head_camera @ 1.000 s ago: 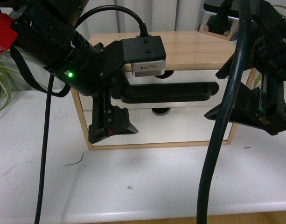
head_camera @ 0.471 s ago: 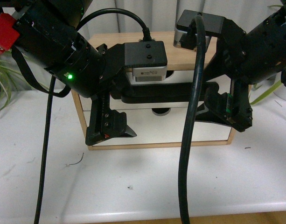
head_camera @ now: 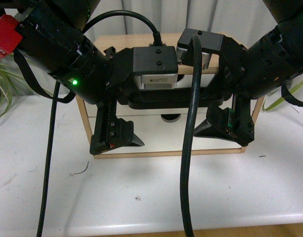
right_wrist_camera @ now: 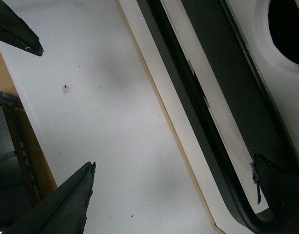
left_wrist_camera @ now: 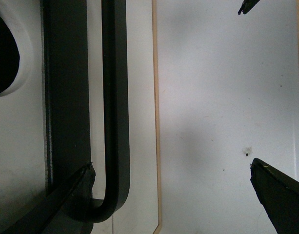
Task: Pull drawer
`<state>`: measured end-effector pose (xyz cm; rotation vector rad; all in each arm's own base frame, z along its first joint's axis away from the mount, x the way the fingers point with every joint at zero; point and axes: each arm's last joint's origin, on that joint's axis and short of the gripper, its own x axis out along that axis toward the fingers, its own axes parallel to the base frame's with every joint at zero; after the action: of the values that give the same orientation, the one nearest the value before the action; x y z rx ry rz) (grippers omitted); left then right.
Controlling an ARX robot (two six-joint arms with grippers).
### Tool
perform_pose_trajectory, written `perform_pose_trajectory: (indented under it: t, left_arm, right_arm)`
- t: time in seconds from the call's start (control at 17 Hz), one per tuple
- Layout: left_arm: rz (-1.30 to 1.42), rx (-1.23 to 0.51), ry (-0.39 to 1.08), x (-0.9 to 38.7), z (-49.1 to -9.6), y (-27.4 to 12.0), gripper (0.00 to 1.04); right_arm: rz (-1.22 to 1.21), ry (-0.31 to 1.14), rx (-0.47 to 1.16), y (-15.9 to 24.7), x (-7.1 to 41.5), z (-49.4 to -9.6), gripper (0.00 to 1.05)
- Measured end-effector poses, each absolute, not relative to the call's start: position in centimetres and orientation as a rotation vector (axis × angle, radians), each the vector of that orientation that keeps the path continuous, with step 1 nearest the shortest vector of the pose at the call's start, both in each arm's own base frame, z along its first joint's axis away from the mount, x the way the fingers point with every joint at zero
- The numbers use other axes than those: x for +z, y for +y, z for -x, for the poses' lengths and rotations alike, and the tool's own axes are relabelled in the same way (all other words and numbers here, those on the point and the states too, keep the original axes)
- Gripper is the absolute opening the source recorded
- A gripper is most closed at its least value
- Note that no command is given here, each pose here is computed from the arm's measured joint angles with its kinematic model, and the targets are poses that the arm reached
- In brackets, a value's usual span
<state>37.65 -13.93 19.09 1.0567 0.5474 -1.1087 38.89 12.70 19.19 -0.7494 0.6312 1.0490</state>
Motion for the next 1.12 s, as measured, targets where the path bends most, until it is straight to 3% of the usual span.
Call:
perform_pose_trajectory:
  t: [0.47, 1.12]
  left_arm:
    - [-1.131, -1.168, 0.570, 18.8, -36.7, -14.9, 0.98]
    - [-1.243, -1.292, 0.532, 19.6, -29.8, -13.3, 0.98]
  right_arm:
    - [0.760, 0.690, 1.130, 12.3, 18.6, -39.0, 0.98]
    - [0.761, 0.744, 1.210, 13.3, 19.2, -31.6, 0.98]
